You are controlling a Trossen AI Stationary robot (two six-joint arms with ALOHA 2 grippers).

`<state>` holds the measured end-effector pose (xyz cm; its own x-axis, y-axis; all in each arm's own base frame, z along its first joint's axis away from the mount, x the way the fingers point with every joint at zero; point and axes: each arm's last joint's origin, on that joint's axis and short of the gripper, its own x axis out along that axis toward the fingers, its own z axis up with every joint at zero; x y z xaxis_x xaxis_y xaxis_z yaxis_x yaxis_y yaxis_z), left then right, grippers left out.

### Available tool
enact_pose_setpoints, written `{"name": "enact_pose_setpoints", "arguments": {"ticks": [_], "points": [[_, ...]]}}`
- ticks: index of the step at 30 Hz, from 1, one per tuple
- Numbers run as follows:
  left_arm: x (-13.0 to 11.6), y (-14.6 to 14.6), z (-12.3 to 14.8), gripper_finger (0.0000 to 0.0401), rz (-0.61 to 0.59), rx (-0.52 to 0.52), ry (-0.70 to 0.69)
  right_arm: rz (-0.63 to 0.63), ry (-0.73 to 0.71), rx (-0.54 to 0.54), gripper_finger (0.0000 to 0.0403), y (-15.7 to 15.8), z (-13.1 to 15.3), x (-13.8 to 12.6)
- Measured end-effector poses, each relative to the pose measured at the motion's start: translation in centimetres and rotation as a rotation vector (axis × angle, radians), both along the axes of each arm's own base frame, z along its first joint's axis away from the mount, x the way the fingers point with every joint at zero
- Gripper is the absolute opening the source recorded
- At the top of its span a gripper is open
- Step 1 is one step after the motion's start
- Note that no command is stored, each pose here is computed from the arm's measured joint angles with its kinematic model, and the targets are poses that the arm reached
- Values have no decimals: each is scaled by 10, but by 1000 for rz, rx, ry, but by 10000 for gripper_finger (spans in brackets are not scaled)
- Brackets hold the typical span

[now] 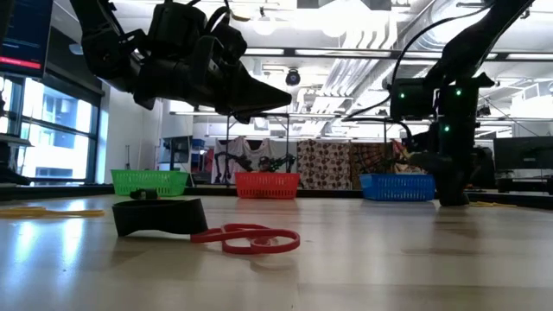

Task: Sort rubber bands into baskets
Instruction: Put the black rubber band into the red bin

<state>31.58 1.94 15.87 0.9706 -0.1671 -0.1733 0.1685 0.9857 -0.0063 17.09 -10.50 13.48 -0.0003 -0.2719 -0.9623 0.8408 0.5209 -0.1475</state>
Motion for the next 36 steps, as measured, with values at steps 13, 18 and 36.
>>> {"name": "enact_pose_setpoints", "arguments": {"ticks": [13, 18, 36], "points": [[0, -1, 0, 0, -3, 8, -2, 134, -96, -24, 4, 4, 19, 13], [0, 1, -1, 0, 56, 30, 12, 239, -286, -73, 2, 15, 40, 26], [-1, -6, -7, 38, 280, 259, 80, 464, -975, -365, 0, 48, 80, 74]]}}
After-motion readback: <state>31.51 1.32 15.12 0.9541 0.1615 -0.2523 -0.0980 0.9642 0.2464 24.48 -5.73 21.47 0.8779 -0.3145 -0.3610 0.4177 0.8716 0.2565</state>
